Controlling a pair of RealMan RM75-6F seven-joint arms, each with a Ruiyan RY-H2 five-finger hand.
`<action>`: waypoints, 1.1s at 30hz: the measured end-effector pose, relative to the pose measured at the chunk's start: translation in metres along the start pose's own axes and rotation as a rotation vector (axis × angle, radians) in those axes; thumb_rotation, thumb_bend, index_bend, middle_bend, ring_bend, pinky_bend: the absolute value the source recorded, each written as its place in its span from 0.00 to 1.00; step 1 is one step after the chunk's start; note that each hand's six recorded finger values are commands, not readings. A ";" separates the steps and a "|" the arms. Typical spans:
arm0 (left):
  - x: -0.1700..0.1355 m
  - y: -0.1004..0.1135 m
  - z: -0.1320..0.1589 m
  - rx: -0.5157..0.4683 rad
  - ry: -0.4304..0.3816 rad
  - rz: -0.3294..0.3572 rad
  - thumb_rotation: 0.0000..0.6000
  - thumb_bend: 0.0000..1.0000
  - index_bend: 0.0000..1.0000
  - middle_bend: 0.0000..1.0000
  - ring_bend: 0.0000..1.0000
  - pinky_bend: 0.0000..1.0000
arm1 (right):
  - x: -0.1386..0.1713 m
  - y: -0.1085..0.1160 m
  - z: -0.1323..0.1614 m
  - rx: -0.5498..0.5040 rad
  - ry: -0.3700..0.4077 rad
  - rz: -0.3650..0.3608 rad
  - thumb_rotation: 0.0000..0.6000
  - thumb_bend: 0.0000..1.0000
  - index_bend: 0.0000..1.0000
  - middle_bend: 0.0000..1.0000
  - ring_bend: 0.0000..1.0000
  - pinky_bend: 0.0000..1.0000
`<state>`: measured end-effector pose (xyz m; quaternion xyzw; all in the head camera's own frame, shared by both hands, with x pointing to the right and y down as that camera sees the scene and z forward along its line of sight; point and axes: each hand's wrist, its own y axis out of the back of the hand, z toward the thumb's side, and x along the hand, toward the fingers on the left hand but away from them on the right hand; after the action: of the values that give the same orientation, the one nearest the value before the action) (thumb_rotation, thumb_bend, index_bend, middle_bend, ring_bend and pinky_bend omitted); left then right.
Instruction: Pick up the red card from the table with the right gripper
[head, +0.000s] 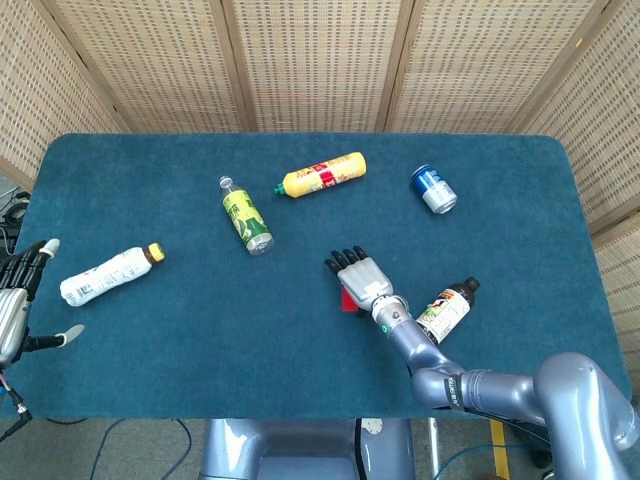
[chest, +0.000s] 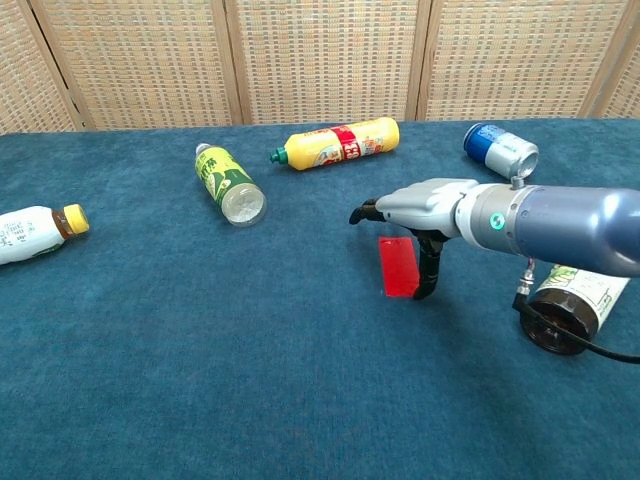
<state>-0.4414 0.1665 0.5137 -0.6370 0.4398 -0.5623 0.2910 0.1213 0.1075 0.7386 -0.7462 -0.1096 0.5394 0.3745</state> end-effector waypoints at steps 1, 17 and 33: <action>0.000 0.000 0.000 0.001 0.000 -0.001 1.00 0.00 0.00 0.00 0.00 0.00 | 0.000 -0.001 -0.001 0.001 -0.002 0.003 1.00 0.00 0.00 0.00 0.00 0.00; 0.002 -0.003 0.000 0.007 0.006 -0.006 1.00 0.00 0.00 0.00 0.00 0.00 | -0.008 -0.012 -0.006 0.009 -0.024 0.000 1.00 0.09 0.00 0.00 0.00 0.00; 0.001 -0.003 0.002 0.006 0.000 -0.007 1.00 0.00 0.00 0.00 0.00 0.00 | -0.002 0.021 -0.013 -0.051 -0.033 -0.110 1.00 0.17 0.00 0.00 0.00 0.00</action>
<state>-0.4389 0.1669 0.5163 -0.6377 0.4358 -0.5647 0.2908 0.1268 0.0858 0.7274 -0.7394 -0.1704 0.5273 0.3823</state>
